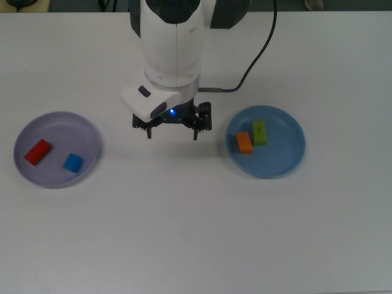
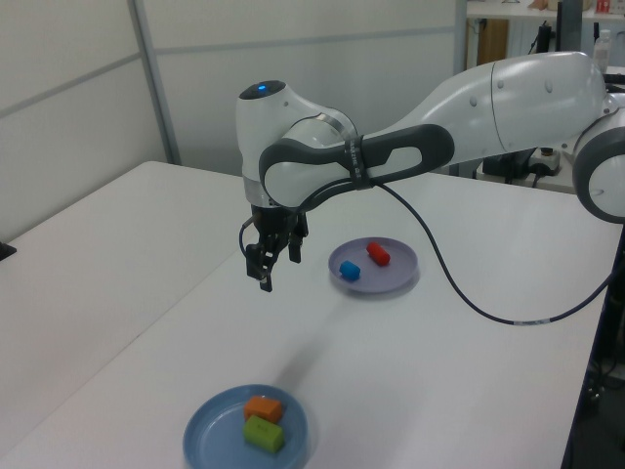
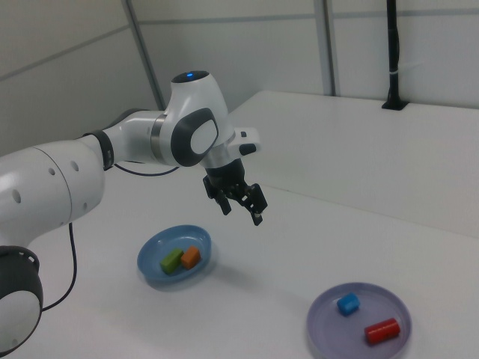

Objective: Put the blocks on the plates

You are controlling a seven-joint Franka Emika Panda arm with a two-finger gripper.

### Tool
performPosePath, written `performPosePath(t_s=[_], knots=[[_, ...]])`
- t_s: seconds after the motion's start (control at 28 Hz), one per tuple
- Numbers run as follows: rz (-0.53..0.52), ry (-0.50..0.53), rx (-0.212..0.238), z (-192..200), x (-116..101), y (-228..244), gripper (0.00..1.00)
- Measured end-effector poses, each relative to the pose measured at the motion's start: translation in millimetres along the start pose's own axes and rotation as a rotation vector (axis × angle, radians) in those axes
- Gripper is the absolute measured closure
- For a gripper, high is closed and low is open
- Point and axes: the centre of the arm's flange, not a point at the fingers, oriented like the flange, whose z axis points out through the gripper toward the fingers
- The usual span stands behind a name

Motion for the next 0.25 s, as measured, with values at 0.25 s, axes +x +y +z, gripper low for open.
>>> performPosePath(t_s=[0.25], knots=[[-0.001, -0.001, 0.000, 0.7, -0.2, -0.5, 0.00]])
